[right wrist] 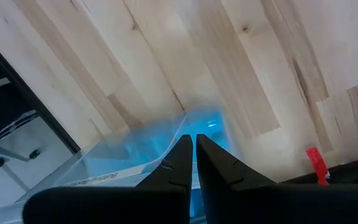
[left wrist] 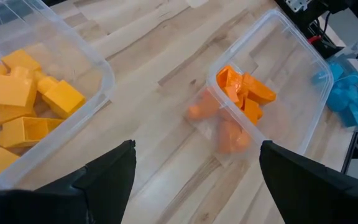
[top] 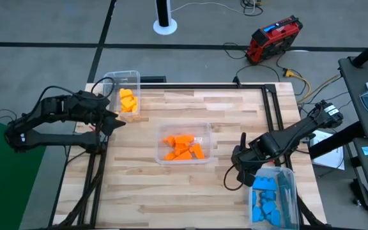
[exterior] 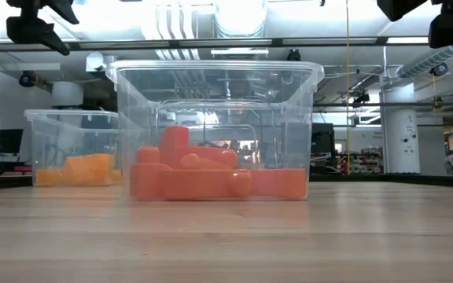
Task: Sort blocks
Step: Return to Home Position
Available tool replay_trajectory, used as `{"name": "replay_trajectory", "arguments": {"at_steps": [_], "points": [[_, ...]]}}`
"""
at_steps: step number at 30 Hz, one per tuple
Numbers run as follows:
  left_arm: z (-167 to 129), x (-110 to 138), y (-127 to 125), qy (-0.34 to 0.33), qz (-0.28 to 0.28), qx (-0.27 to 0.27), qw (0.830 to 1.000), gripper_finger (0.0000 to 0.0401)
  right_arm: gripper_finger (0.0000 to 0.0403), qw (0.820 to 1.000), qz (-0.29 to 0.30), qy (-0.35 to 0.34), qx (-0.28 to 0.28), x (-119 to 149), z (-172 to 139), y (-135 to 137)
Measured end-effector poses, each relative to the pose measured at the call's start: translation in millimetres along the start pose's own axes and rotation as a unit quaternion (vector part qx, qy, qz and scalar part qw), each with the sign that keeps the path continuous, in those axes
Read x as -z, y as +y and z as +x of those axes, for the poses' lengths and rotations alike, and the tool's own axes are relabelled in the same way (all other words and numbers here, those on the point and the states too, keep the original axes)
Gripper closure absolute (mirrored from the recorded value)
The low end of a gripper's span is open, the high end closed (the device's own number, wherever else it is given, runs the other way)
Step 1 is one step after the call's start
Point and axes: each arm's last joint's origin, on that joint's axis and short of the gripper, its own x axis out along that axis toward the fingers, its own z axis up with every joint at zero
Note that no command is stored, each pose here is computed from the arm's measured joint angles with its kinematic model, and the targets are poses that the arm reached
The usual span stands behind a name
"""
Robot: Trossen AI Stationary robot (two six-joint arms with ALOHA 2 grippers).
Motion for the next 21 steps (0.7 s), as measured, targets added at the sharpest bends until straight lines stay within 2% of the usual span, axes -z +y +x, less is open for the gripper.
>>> {"name": "replay_trajectory", "arguments": {"at_steps": [3, 5, 7, 9, 12, 15, 21], "points": [[0.0, 0.0, 0.0, 0.000, 0.000, 0.000, 1.000, 0.0088, 0.0391, 1.000, -0.006, -0.010, -0.008, -1.1, -0.6, 2.1], [0.0, 0.0, 0.0, 0.000, -0.001, 0.000, 1.000, 0.0088, 0.0390, 0.999, -0.011, -0.043, -0.019, -3.4, -6.4, 7.6], [-0.1, -0.1, -0.1, 0.000, -0.003, 0.001, 1.000, 0.0088, 0.0390, 0.993, -0.018, -0.114, -0.029, -7.6, -20.6, 16.2], [-1.1, -1.2, -1.1, -0.006, -0.009, 0.009, 1.000, 0.0088, 0.0390, 0.979, -0.025, -0.202, -0.022, -12.3, -38.0, 21.4], [-1.1, -1.6, -1.6, -0.008, -0.033, 0.014, 0.999, 0.0088, 0.0390, 0.935, -0.039, -0.353, -0.001, -20.3, -66.8, 30.6], [-0.3, -4.2, -2.3, -0.024, -0.038, 0.007, 0.999, 0.0088, 0.0390, 0.880, -0.053, -0.470, 0.041, -22.9, -95.1, 36.1], [3.3, -6.4, -3.9, -0.022, -0.027, 0.000, 0.999, 0.0088, 0.0390, 0.770, -0.013, -0.630, 0.096, -22.1, -148.7, 42.4]]}}
